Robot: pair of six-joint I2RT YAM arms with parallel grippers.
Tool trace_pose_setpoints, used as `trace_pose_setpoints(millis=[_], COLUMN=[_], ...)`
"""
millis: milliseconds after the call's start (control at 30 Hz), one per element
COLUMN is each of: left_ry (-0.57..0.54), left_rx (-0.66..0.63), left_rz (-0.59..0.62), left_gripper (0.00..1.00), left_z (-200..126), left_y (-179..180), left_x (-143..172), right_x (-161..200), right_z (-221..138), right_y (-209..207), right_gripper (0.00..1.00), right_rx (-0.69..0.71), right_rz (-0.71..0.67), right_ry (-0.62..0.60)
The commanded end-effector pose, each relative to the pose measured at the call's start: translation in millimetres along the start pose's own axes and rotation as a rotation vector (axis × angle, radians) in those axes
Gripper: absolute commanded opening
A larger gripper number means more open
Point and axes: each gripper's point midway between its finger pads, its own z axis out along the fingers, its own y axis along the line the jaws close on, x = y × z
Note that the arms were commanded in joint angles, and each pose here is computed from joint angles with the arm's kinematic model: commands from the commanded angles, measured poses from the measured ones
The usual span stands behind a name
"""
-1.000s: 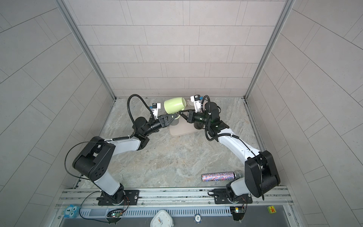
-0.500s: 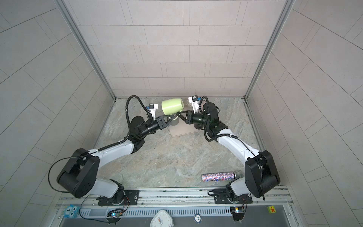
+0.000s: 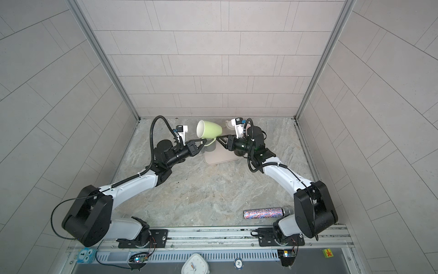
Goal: Turn the mug right side up
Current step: Place the mug at the top-left of the table.
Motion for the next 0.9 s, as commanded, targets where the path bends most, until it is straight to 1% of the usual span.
trace_pose_setpoints(millis=[0,67,200,333,433,567,700,800,867], left_ry=[-0.098,-0.091,-0.061,0.012,0.069,0.102,0.143,0.161,0.167], left_rx=[0.094,0.081,0.005,-0.180,-0.304,-0.410,-0.554,-0.666,-0.718], left_rz=[0.093,0.088,0.102,0.197,0.243,0.268,0.313,0.364,0.386], left_gripper=[0.00,0.00,0.00,0.00,0.00,0.00,0.00,0.00,0.00], left_z=[-4.9,-4.3,-2.8,-9.1,-18.4,-30.6,-47.0,-61.3,-68.1], left_y=[-34.6,-31.9,-20.6,-0.7,12.5,24.5,40.9,51.0,55.7], left_x=[-31.7,-30.0,-27.3,-22.0,-17.2,-16.9,-19.4,-26.3,-31.3], right_x=[-9.0,-9.4,-9.5,-11.1,-11.7,-13.7,-12.6,-9.3,-4.8], right_z=[1.0,0.6,-0.5,-4.8,-8.6,-14.6,-24.1,-34.0,-42.2], right_y=[5.8,5.7,5.2,2.3,2.2,5.6,6.2,7.2,6.6], right_gripper=[0.37,0.37,0.37,0.38,0.38,0.39,0.42,0.43,0.43], right_rx=[-0.022,-0.021,-0.018,0.010,0.022,0.027,0.048,0.073,0.103], right_rz=[-0.027,-0.028,-0.029,-0.041,-0.054,-0.064,-0.072,-0.085,-0.107], right_ry=[-0.035,-0.037,-0.039,-0.046,-0.051,-0.068,-0.082,-0.085,-0.076])
